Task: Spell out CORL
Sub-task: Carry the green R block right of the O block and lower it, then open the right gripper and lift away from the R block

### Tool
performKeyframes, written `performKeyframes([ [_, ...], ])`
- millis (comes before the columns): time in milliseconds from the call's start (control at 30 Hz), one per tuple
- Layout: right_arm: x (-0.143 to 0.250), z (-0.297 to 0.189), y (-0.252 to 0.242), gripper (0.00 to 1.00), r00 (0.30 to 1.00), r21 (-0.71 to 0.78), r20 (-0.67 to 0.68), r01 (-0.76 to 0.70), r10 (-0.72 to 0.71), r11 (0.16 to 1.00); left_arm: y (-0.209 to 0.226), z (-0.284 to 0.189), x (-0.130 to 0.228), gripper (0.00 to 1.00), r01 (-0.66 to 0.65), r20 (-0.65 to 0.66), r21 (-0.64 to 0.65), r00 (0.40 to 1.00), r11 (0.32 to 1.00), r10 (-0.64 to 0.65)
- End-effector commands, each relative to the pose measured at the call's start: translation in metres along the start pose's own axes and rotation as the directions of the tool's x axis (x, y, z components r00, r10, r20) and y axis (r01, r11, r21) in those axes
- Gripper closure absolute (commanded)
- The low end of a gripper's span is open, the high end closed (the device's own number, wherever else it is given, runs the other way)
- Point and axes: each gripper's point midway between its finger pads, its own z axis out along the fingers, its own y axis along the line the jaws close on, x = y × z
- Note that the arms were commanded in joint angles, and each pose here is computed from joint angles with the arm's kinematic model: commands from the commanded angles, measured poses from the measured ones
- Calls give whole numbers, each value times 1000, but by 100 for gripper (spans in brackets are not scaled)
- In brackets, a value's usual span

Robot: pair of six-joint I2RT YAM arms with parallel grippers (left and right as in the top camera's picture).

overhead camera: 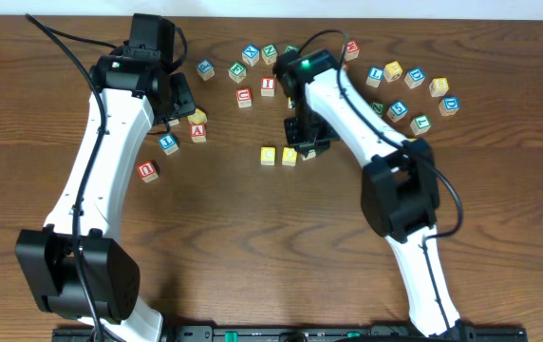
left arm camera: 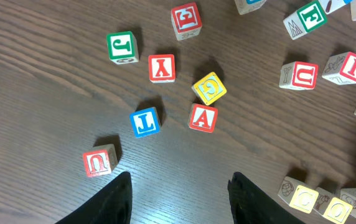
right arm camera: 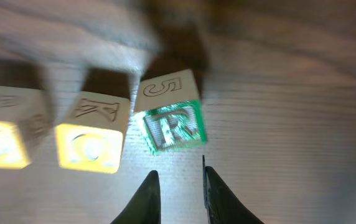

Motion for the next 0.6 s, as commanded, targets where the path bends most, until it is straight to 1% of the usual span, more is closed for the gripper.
performKeyframes([
  [0, -22, -58, -5, 88, 983, -68, 183, -2, 14, 998, 1, 5, 0, 50, 7, -11, -9, 1000, 1000, -7],
  [100, -37, -59, -5, 99, 972, -88, 233, -7, 27, 996, 1, 5, 0, 50, 7, -8, -7, 1000, 1000, -7],
  [167, -42, -52, -3, 99, 971, -90, 237, -7, 28, 996, 1, 5, -1, 51, 8, -5, -6, 1000, 1000, -8],
  [433, -43, -7, 3, 99, 989, -80, 147, -11, 23, 997, -2, 12, 3, 92, 13, -30, 2, 999, 1000, -13],
  [567, -43, 3, 0, 99, 991, -74, 127, -21, 30, 997, -19, 29, 16, 93, 5, -107, 65, 994, 998, 2],
])
